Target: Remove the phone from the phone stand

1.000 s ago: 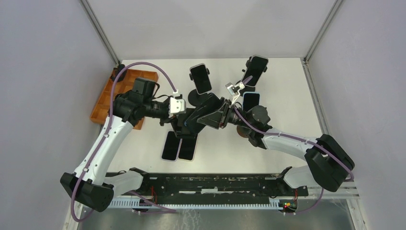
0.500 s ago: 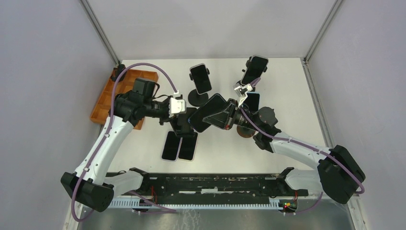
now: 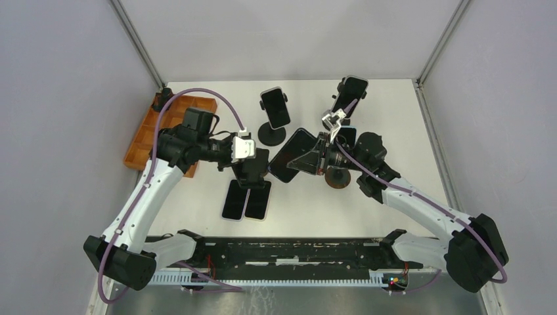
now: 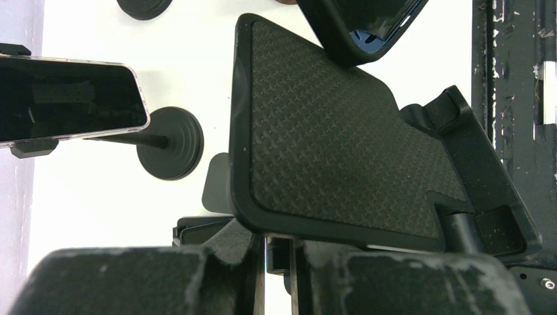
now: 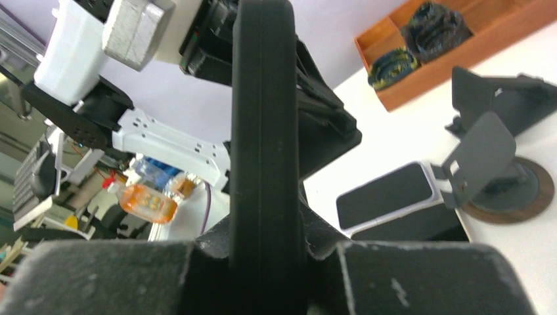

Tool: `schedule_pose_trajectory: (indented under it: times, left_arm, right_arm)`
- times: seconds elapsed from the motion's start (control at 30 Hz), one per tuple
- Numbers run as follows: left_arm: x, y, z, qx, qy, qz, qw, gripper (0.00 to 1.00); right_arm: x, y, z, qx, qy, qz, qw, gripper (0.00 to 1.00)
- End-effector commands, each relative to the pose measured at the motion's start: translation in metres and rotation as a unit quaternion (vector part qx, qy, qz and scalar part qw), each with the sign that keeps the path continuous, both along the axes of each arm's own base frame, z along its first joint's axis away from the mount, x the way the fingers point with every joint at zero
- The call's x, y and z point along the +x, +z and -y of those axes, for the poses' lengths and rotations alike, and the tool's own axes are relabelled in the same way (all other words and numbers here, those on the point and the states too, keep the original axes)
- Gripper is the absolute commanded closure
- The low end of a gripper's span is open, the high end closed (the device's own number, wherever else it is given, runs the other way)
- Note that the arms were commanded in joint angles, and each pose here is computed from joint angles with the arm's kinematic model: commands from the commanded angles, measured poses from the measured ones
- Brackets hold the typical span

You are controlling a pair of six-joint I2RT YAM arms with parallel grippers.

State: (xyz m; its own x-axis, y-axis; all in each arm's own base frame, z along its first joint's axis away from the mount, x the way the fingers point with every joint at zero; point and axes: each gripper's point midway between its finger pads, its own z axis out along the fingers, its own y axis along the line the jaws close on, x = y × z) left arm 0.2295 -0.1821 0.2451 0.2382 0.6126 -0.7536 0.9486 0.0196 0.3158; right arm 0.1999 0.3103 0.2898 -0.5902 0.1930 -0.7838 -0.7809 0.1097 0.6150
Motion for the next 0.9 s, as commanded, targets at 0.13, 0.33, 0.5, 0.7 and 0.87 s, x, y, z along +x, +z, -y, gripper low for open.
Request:
schedule_pose_trajectory:
  times: [0.13,0.33,0.5,0.7,0.87]
  left_arm:
    - [0.002,0.028,0.006,-0.019,-0.032,0.061,0.997,0.98]
    - [0.0,0.03,0.007,-0.024,-0.035,0.063,0.997,0.98]
    - [-0.002,0.031,0.006,-0.025,-0.035,0.065,0.997,0.98]
    - [-0.004,0.031,0.006,-0.024,-0.04,0.065,0.997,0.98]
    - [-0.005,0.032,0.007,-0.026,-0.043,0.065,0.997,0.98]
  right_arm:
    - [-0.044,-0.119,0.016,-0.159,0.085,-0.152,0.972,1.0]
    - [-0.044,-0.165,0.007,-0.212,0.09,-0.194,0.954,1.0]
    - [-0.041,-0.199,-0.01,-0.256,0.092,-0.217,0.937,1.0]
    - [-0.031,-0.234,-0.022,-0.298,0.067,-0.237,0.922,0.85]
    - [-0.01,-0.251,-0.012,-0.353,0.009,-0.222,0.909,0.38]
